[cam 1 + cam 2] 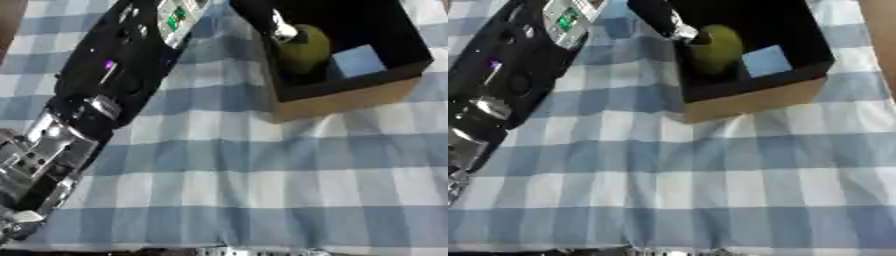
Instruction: Pick up objects on the table and place them in the box.
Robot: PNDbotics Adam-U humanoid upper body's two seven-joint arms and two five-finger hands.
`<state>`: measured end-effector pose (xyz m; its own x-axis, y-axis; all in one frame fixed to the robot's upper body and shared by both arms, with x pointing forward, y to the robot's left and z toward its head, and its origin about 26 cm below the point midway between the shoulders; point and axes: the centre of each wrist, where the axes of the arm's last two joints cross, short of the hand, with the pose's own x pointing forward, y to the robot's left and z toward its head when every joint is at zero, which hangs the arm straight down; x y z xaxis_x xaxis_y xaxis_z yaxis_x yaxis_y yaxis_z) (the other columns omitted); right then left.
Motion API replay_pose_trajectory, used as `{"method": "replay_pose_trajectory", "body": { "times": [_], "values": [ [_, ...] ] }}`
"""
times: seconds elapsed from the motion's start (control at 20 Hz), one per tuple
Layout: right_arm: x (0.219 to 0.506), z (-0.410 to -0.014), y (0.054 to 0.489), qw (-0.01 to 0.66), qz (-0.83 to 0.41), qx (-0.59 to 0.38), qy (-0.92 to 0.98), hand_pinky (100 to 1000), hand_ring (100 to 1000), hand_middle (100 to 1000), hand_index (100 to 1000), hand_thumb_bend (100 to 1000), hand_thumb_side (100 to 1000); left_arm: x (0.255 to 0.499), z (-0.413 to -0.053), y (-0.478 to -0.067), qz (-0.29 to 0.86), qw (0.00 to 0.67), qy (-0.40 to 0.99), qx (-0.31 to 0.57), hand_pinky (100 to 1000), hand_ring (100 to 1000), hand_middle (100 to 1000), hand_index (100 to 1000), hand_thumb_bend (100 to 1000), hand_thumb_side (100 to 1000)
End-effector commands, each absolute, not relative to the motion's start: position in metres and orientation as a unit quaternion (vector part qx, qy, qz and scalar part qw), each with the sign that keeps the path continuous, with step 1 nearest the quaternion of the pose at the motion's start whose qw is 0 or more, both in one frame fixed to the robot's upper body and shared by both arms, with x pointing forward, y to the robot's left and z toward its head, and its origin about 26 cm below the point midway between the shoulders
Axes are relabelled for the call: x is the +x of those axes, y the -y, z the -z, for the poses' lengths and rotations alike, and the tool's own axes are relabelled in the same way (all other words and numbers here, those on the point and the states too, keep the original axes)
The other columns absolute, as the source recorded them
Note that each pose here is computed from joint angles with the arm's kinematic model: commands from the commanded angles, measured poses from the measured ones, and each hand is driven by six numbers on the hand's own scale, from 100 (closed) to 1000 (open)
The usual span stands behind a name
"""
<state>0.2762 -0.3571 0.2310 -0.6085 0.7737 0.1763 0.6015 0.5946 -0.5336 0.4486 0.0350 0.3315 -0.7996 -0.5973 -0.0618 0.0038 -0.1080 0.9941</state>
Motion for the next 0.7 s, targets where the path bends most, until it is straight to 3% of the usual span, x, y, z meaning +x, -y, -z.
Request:
{"method": "replay_pose_trajectory", "body": {
  "times": [0.05,0.2,0.4,0.7],
  "values": [
    [0.274,-0.239,0.357,0.188,-0.220,-0.397,0.871,901,1000,561,887,100,470,0.448,-0.345,-0.042,0.700,0.204,0.638,0.247,893,878,842,950,586,598],
    [0.274,-0.238,0.357,0.189,-0.221,-0.398,0.870,901,1000,561,887,100,470,0.449,-0.347,-0.044,0.699,0.206,0.640,0.243,893,878,838,950,593,593],
    [0.273,-0.237,0.358,0.191,-0.222,-0.399,0.869,902,1000,560,887,100,470,0.448,-0.354,-0.053,0.685,0.208,0.652,0.248,880,865,821,936,522,571],
    [0.272,-0.235,0.361,0.194,-0.223,-0.407,0.864,902,1000,559,887,100,470,0.456,-0.382,-0.106,0.655,0.228,0.649,0.313,887,874,826,921,506,437]
  ]
}}
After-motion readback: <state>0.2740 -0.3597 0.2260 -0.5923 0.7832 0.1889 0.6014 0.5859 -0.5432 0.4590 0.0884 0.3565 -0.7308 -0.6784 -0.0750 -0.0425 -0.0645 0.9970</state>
